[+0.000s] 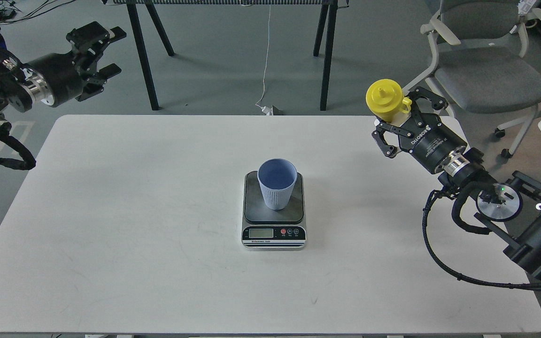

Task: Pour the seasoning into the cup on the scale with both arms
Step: 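Lift the yellow bottle and tilt it upside down over the cup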

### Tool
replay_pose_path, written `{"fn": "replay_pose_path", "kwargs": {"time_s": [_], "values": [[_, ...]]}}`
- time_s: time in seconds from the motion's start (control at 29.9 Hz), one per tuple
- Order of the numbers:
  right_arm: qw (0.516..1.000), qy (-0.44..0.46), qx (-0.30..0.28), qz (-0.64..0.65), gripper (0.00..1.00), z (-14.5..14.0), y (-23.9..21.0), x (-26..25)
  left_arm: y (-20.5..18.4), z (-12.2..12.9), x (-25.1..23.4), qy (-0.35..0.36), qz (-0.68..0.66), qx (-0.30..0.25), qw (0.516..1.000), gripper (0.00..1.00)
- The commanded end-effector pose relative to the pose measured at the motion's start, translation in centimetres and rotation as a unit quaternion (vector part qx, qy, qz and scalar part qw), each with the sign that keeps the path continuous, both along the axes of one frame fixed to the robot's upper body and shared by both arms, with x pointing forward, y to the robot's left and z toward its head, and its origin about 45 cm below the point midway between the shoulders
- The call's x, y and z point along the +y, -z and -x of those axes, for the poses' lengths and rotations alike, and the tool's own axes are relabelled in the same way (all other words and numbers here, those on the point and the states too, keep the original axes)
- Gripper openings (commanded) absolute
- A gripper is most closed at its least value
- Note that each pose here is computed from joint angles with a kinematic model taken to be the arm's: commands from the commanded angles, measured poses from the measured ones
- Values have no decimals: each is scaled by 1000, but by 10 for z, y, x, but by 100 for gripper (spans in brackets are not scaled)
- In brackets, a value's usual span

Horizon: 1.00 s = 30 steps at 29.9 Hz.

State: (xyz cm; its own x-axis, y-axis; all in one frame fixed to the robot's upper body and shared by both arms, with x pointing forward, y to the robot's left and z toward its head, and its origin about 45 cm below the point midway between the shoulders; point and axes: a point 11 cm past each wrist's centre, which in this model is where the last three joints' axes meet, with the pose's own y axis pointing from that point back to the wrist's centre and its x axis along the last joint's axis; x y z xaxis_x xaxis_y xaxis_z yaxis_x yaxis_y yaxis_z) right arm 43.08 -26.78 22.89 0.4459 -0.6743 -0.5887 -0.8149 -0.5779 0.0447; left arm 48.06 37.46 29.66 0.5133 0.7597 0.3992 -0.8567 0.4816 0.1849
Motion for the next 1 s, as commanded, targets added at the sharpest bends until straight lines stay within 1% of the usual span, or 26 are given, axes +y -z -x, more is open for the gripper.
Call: {"fn": "replay_pose_path", "kwargs": {"time_s": [0.0, 0.1, 0.3, 0.43, 0.57, 0.7, 0.97], "values": [[997, -13, -31, 64, 29, -16, -17, -1, -1, -1, -3, 2, 5, -3, 1000, 99], [994, -25, -52, 97, 29, -23, -27, 1, -2, -2, -3, 2, 6, -4, 1000, 99], [982, -61, -89, 158, 29, -27, -39, 16, -3, -2, -3, 1, 6, -4, 1000, 99], [965, -107, -106, 215, 29, -26, -35, 37, -3, -2, -3, 1, 7, -5, 1000, 99], [954, -137, -103, 247, 29, -24, -27, 51, -2, -2, -4, 2, 7, -4, 1000, 99], [941, -146, -111, 283, 29, -27, -18, 65, -3, -2, -3, 1, 6, -4, 1000, 99], [907, -160, -148, 360, 29, -39, -23, 87, -2, -1, -3, 1, 7, -4, 1000, 99]]}}
